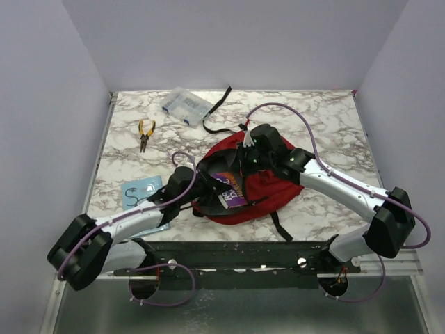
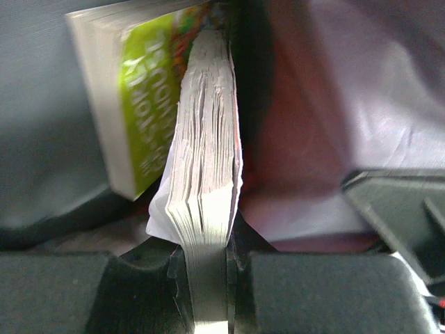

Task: Pack the student bag
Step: Place the book in the student bag.

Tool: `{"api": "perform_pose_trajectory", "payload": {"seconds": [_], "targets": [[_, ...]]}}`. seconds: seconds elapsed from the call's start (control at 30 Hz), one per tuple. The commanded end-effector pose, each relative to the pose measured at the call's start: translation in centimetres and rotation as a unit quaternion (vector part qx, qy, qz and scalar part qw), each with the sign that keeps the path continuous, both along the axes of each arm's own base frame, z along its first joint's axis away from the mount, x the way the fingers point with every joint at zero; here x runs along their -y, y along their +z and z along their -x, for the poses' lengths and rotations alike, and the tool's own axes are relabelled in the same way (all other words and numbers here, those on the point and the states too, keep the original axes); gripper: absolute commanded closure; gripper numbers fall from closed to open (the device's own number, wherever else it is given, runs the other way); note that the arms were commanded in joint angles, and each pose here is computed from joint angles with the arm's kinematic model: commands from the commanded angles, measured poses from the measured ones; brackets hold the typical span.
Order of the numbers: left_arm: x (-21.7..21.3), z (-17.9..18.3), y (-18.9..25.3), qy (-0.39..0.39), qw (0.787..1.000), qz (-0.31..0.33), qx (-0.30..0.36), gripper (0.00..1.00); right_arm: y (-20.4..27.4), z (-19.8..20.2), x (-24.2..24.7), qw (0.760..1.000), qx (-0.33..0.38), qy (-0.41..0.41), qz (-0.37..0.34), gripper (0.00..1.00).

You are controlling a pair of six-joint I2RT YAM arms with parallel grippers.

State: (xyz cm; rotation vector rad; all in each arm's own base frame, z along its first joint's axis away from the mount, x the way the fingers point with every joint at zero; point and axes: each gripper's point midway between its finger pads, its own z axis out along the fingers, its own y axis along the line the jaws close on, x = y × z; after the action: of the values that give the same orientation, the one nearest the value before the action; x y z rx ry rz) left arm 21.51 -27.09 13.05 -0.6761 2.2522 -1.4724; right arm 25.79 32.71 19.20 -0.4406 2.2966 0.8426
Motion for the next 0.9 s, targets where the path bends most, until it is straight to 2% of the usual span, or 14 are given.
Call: {"api": "perform_pose_trajectory", "payload": {"seconds": [0.0, 0.13, 0.23, 0.4, 0.43, 0.6, 0.73, 0.8, 0.83, 0.87], "targets": [[3.1, -4.6, 4.2, 0.078, 0.995, 0.043, 0.049, 1.0, 3.5, 0.7, -1.3, 0.998, 0.02, 0.023, -0.062, 1.0], [5.5, -5.1, 1.6, 0.065, 0.996, 0.057, -0.013, 1.0, 3.3, 0.4, -0.5, 0.998, 0.032, 0.008, -0.05, 1.0], [6.6, -5.5, 0.1, 0.054, 0.997, 0.055, -0.022, 1.0, 3.1, 0.1, 0.4, 0.998, 0.041, -0.008, -0.037, 1.0], [7.5, -5.8, -0.8, 0.038, 0.998, 0.043, 0.019, 1.0, 3.0, -0.2, 1.7, 0.998, 0.053, -0.025, -0.03, 1.0], [7.7, -5.7, -0.9, 0.034, 0.998, 0.041, 0.021, 0.97, 2.9, -0.3, 1.8, 0.998, 0.052, -0.025, -0.028, 1.0], [7.5, -5.2, -1.9, 0.035, 0.999, 0.022, 0.03, 0.63, 2.5, -0.4, 2.4, 0.998, 0.052, -0.03, -0.018, 1.0], [5.5, -5.2, -2.3, 0.038, 0.998, 0.003, 0.053, 0.5, 1.8, -0.5, 2.7, 0.998, 0.05, -0.035, -0.014, 1.0], [4.7, -4.9, -1.8, 0.029, 0.997, 0.0, 0.065, 0.2, 1.3, -0.4, 2.8, 0.998, 0.045, -0.035, -0.009, 1.0], [4.4, -4.6, -1.7, 0.024, 0.998, -0.001, 0.066, 0.12, 1.1, -0.4, 2.9, 0.998, 0.044, -0.035, -0.009, 1.0], [4.0, -4.5, -1.5, 0.02, 0.997, -0.005, 0.071, 0.1, 1.0, -0.3, 3.0, 0.998, 0.044, -0.035, -0.008, 1.0]]}}
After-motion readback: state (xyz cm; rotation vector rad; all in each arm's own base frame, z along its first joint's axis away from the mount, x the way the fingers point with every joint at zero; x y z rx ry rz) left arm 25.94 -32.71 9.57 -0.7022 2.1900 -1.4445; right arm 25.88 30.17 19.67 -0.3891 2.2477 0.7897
